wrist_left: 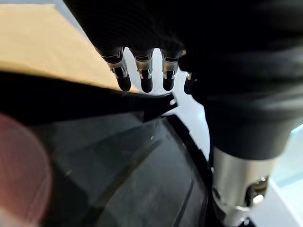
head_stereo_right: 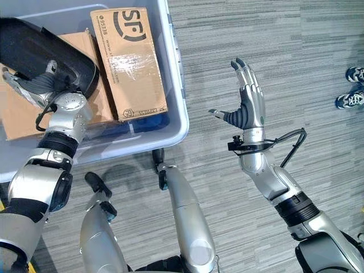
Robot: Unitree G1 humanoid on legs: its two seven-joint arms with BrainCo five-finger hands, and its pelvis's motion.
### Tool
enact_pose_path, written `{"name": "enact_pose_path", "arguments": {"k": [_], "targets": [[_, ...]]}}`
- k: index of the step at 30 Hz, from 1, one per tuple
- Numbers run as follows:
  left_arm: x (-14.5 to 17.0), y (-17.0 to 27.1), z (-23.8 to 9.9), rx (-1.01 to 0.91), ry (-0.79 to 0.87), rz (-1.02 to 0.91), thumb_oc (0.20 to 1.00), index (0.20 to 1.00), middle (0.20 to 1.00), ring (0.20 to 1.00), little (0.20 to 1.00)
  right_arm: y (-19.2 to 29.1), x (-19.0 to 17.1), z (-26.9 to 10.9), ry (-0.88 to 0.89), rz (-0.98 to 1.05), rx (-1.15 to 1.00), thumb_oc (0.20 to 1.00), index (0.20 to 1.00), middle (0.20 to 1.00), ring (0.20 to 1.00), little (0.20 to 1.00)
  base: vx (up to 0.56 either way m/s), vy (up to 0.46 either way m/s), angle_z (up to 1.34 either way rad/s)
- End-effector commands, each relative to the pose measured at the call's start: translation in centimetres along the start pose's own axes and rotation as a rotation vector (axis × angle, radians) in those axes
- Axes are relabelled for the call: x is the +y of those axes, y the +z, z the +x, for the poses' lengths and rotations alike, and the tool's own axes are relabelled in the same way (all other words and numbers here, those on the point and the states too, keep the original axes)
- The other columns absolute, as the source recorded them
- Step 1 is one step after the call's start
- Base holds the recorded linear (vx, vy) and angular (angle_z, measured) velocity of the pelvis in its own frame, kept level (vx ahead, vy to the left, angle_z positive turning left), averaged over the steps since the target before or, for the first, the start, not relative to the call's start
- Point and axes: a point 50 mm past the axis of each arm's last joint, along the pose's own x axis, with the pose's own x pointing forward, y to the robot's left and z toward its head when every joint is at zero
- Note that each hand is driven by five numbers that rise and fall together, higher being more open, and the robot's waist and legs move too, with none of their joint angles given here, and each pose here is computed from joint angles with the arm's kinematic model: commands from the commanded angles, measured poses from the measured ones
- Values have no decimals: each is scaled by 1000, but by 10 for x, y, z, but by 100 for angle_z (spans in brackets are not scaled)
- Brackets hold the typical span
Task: Move parts from the plastic box to the shelf.
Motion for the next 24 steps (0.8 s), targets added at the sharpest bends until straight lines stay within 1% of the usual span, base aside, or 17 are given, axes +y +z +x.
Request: {"name": "enact_pose_path", "arguments": {"k": [1, 6, 7, 13, 14, 17, 22, 24], "targets": [[16, -8, 18, 90, 82, -33, 1000, 1000, 1000, 1000, 1000, 8, 1, 4, -73, 95, 14, 1000, 1000, 1000, 1000, 1000, 0, 0, 0], [16, -18, 15, 150, 77, -53, 1000, 1000, 1000, 1000, 1000, 9, -3, 5, -78, 88, 5, 1000, 1000, 1000, 1000, 1000, -3, 2, 1], [15, -22, 12, 204, 88, -73, 1000, 1000, 1000, 1000, 1000, 9, -4, 6, -80, 85, 7, 1000, 1000, 1000, 1000, 1000, 0, 0, 0], [24, -37, 8, 321, 211, -121, 1000, 1000, 1000, 1000, 1000, 7, -4, 7, -89, 86, 24, 1000, 1000, 1000, 1000, 1000, -33, -37, -3], [26, -42, 9, 328, 204, -113, 1000, 1000, 1000, 1000, 1000, 7, -3, 6, -97, 91, 31, 1000, 1000, 1000, 1000, 1000, -33, -36, 9], [26, -39, 11, 304, 204, -116, 1000, 1000, 1000, 1000, 1000, 6, -4, 8, -100, 83, 35, 1000, 1000, 1000, 1000, 1000, -19, -10, 7], [22, -42, 4, 340, 185, -139, 1000, 1000, 1000, 1000, 1000, 1, -4, 6, -115, 76, 61, 1000, 1000, 1000, 1000, 1000, 4, -15, 7], [20, -46, 0, 332, 135, -110, 1000, 1000, 1000, 1000, 1000, 1, -5, 6, -121, 77, 62, 1000, 1000, 1000, 1000, 1000, 0, 0, 0]]}}
